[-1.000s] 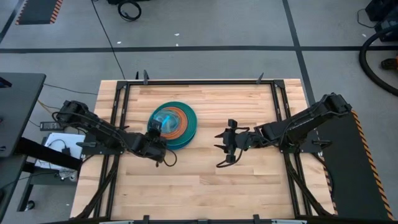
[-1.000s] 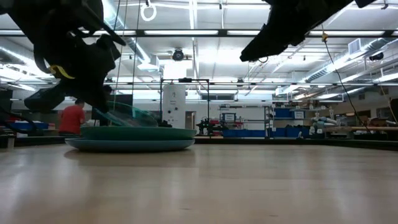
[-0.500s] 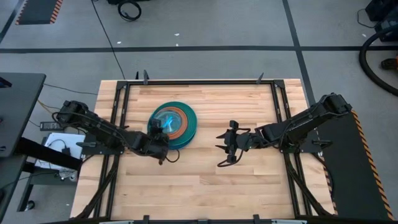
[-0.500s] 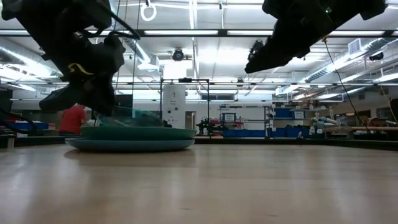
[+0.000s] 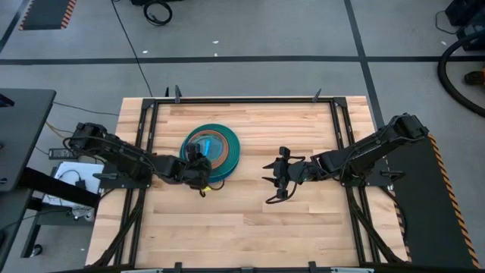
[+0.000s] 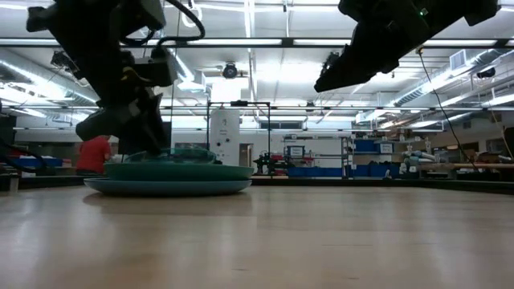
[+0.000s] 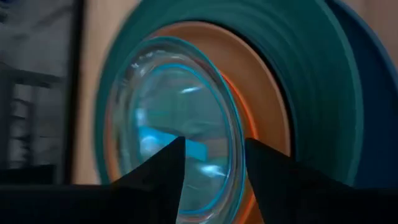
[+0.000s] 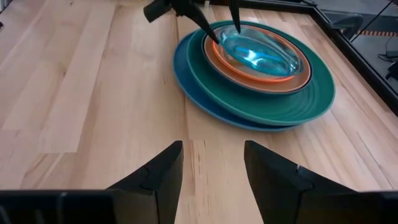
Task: Stack plastic plates
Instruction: Stack the transparent blue plate on the transparent orange plate, then return to Home Position
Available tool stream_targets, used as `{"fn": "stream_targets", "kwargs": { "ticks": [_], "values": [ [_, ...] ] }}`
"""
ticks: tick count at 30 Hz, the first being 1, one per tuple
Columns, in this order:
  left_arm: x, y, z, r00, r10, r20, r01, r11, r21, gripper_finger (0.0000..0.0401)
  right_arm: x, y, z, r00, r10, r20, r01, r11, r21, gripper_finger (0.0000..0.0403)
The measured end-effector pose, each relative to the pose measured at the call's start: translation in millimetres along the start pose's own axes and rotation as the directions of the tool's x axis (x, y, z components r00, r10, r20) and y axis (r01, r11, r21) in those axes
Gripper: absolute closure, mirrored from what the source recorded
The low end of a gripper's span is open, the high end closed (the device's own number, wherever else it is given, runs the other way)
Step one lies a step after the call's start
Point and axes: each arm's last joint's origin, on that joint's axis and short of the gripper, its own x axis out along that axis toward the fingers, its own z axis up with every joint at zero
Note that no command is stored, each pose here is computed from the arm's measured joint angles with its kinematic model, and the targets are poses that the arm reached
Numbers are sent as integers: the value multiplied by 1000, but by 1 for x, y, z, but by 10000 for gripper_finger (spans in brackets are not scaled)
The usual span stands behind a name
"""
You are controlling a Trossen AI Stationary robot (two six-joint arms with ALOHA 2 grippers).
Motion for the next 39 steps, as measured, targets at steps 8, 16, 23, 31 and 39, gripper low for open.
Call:
{"fn": "stream_targets", "kwargs": {
  "ticks": [8, 16, 23, 31, 39],
  "values": [
    [8, 12, 5, 983, -182, 0, 181, 980, -82, 230, 0, 0, 0, 1000, 1, 5, -1, 1000, -4, 222],
    [-8, 34, 36, 979, -178, 96, 184, 981, -64, 230, 0, 0, 0, 1000, -1, -2, 1, 1000, -9, 222],
    [5, 61, 26, 980, -194, -35, 186, 968, -167, 230, 0, 0, -1, 1000, 5, -7, -5, 1000, -8, 222],
    [34, 76, -2, 950, -291, -111, 247, 922, -299, 230, 0, 1, -1, 1000, 25, -12, -25, 1000, 1, 222],
    [43, 78, -9, 950, -296, -100, 248, 910, -331, 230, 0, 1, -1, 1000, 24, -15, -24, 1000, 0, 222]
  ]
}}
